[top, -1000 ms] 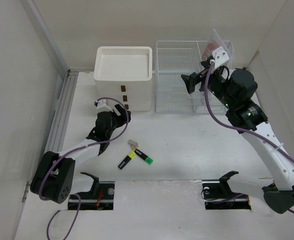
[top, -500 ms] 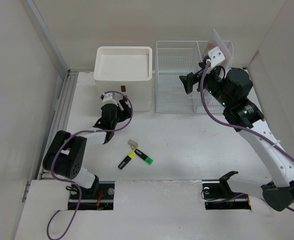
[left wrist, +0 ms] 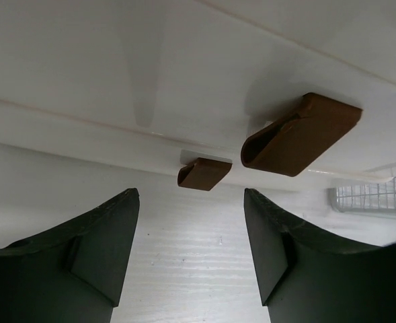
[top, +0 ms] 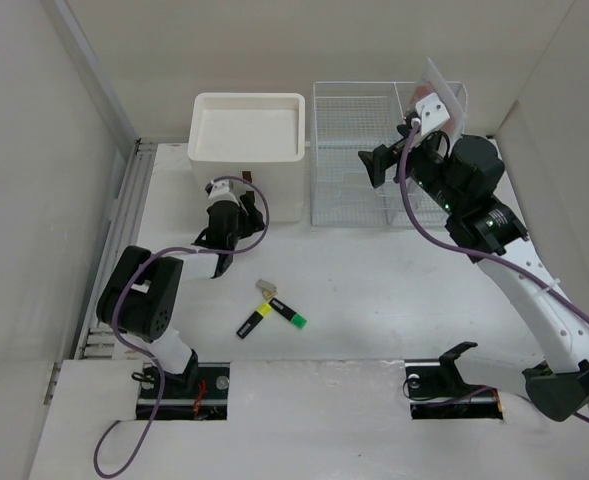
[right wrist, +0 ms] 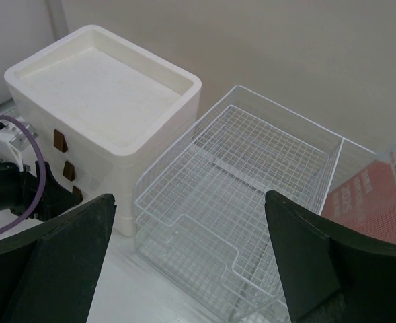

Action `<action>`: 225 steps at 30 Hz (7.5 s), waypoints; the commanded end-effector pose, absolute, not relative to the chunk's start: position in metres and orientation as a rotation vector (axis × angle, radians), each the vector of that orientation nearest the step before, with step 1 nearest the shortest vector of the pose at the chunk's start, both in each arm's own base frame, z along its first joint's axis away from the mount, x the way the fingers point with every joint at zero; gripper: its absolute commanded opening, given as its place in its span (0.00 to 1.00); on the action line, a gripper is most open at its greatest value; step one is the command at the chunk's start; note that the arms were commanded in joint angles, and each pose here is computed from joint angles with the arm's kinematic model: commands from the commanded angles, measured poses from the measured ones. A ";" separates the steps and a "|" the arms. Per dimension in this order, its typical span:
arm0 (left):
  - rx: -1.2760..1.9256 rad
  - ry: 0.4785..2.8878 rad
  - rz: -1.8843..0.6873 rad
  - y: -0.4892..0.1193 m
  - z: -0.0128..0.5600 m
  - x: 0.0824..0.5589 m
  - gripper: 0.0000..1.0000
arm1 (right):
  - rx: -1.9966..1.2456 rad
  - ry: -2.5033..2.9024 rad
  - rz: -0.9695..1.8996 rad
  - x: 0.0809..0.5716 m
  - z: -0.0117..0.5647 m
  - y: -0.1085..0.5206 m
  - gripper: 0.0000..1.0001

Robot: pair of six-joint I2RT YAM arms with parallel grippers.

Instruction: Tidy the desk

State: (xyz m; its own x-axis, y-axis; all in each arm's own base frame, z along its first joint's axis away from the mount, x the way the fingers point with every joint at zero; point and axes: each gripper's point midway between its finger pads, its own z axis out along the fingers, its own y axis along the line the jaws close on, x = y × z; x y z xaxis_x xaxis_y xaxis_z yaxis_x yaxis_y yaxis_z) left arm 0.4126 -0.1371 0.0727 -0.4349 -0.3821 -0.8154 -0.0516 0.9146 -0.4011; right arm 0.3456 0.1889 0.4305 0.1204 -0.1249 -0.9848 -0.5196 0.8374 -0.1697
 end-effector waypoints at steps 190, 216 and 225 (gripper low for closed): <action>-0.155 1.216 -0.466 -0.045 0.384 0.179 0.99 | -1.885 1.718 0.488 0.252 0.041 0.435 0.00; -0.171 1.217 -0.455 -0.042 0.384 0.179 0.98 | -1.668 1.593 0.235 0.298 0.129 0.432 0.00; -0.167 1.225 -0.451 -0.043 0.380 0.181 0.98 | -1.522 1.519 0.045 0.340 0.176 0.432 0.00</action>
State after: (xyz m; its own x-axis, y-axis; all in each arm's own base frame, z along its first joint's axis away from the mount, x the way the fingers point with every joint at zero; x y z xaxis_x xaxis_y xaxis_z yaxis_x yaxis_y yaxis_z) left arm 0.1841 -0.0466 0.3694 0.2226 -0.3987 -0.8896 0.2320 0.9080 -0.3489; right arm 0.3131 0.4205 0.1196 0.1782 -0.8038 -0.5676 -0.8787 0.1296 -0.4595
